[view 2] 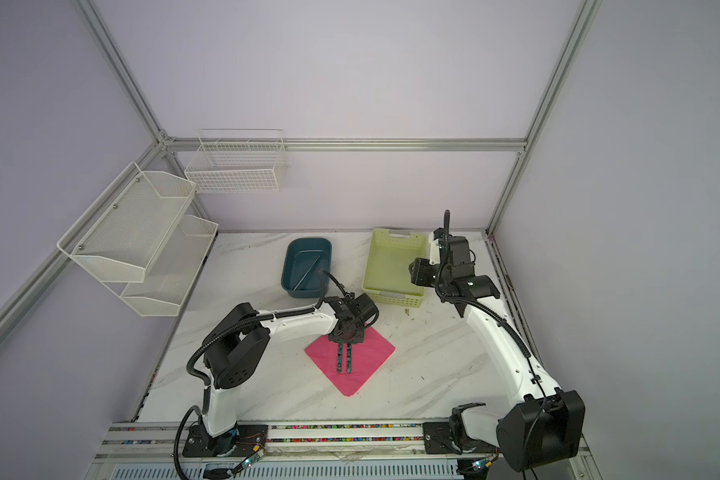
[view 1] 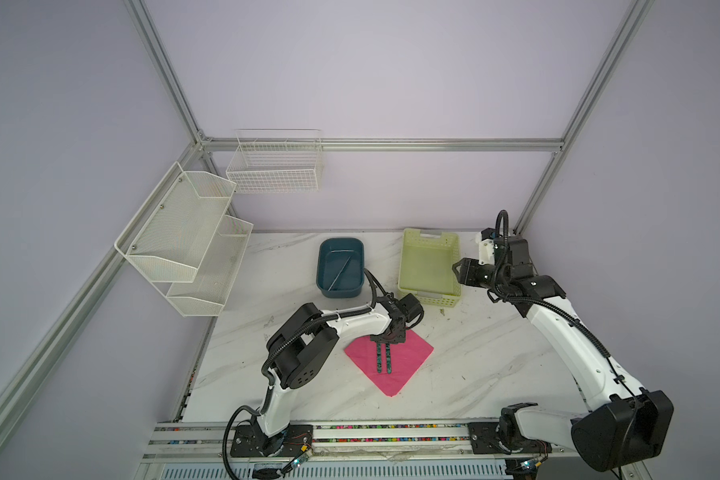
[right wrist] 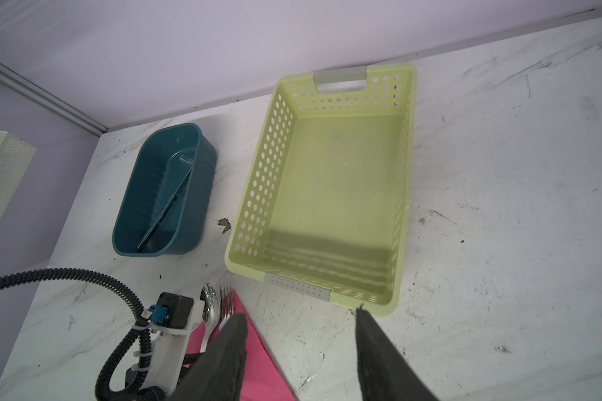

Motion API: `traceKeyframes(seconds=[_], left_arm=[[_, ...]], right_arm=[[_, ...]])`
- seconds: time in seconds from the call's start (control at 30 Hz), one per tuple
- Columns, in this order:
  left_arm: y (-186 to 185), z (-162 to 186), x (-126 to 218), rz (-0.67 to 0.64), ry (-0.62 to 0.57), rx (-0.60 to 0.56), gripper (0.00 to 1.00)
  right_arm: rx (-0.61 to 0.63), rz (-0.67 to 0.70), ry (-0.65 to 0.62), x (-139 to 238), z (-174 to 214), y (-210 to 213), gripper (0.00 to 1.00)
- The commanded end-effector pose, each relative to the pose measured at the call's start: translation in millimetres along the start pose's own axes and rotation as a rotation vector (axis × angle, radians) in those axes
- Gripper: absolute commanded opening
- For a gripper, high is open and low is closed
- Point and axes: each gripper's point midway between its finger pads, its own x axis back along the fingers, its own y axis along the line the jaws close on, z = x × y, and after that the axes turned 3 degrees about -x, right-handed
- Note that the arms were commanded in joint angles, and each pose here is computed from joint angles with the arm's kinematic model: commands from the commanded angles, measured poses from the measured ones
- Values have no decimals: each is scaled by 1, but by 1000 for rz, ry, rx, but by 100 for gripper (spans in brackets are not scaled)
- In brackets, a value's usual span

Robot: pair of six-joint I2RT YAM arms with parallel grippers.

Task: Place the utensils on the paper napkin and roll it up
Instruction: 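Set the fork down next to the spoon and open the left gripper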

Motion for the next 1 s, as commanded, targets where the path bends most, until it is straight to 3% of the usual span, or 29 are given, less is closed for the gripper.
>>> traceKeyframes(seconds=[0.0, 0.27, 0.5, 0.97], left_arm=[[-15, -40, 49, 81, -114, 5, 28], [-12, -63, 87, 100, -190, -14, 27], [11, -73, 97, 52, -186, 24, 28], [3, -40, 48, 51, -20, 80, 44]], right_arm=[[10, 8, -22, 4, -4, -1, 53], [10, 11, -23, 5, -3, -2, 53], [11, 12, -23, 5, -3, -2, 53], [8, 12, -16, 2, -2, -3, 53]])
